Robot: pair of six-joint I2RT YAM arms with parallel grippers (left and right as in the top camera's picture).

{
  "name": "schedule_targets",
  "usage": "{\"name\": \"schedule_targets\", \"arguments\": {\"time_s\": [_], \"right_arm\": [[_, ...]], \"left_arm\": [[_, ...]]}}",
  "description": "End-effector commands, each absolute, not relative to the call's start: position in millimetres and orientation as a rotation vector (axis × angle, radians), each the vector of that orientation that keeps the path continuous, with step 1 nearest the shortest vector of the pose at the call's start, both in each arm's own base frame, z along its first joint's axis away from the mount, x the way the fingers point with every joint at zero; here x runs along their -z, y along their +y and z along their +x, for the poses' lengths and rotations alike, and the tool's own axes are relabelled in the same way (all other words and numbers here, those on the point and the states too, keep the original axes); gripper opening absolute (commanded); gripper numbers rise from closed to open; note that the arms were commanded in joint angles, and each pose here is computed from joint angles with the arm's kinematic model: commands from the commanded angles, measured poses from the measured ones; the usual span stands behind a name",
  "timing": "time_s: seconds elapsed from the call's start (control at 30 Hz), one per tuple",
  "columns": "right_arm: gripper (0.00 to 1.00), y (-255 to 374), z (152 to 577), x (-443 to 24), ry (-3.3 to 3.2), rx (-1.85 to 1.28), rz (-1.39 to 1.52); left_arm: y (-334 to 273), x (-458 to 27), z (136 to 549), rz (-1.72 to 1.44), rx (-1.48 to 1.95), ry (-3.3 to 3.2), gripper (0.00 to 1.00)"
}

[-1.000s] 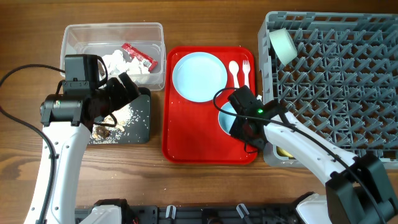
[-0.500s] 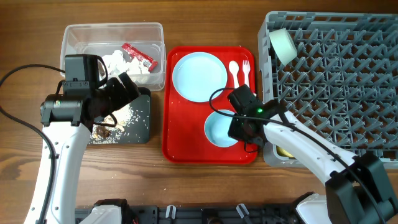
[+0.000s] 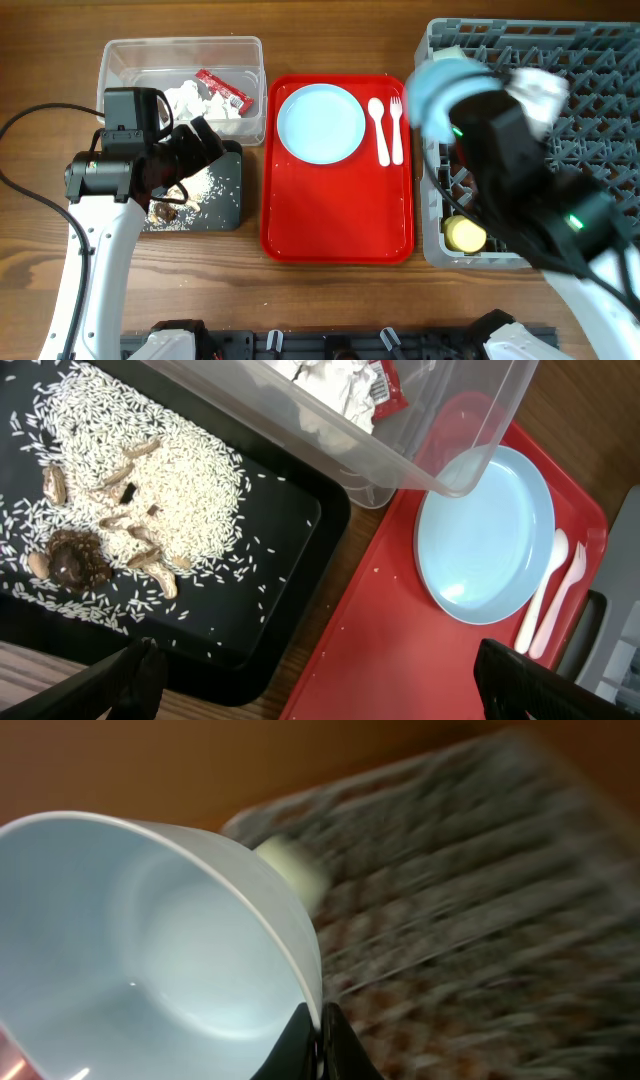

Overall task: Sort waste into correct bins and load items into the dishwasher rack
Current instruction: 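Lift the light-blue bowl and place it in the rack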

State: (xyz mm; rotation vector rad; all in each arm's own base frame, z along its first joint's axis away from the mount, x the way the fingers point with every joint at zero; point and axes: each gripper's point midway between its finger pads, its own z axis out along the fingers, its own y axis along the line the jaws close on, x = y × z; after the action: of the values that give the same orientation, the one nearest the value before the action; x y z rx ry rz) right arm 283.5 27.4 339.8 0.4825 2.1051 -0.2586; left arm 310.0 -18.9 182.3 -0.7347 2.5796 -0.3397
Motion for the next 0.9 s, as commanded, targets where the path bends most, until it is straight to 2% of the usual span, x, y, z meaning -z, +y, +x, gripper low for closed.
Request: {"name": "schedule_targets", "arguments": {"time_s": [0.0, 0.1, 0.33, 0.57, 0.87], "right_arm": [[0.04, -21, 273, -362, 1.948, 0.699, 0.484], [0.05, -32, 276, -351, 1.971, 0.859, 0.457], [0.04, -50, 315, -306, 2.148, 1.312, 0.175], [0.04, -43, 351, -249, 2.241, 1.463, 0.052], [0.04, -35, 368, -202, 2.317, 1.536, -0.048]], "left_arm": [[-18, -189, 314, -0.719, 0.349, 2.564, 1.00], [-18, -189, 314, -0.719, 0.349, 2.564, 1.00], [-18, -189, 314, -0.719, 0.349, 2.564, 1.00], [-18, -189, 314, -0.719, 0.349, 2.564, 1.00], [-18, -189, 314, -0.719, 0.349, 2.564, 1.00]]}}
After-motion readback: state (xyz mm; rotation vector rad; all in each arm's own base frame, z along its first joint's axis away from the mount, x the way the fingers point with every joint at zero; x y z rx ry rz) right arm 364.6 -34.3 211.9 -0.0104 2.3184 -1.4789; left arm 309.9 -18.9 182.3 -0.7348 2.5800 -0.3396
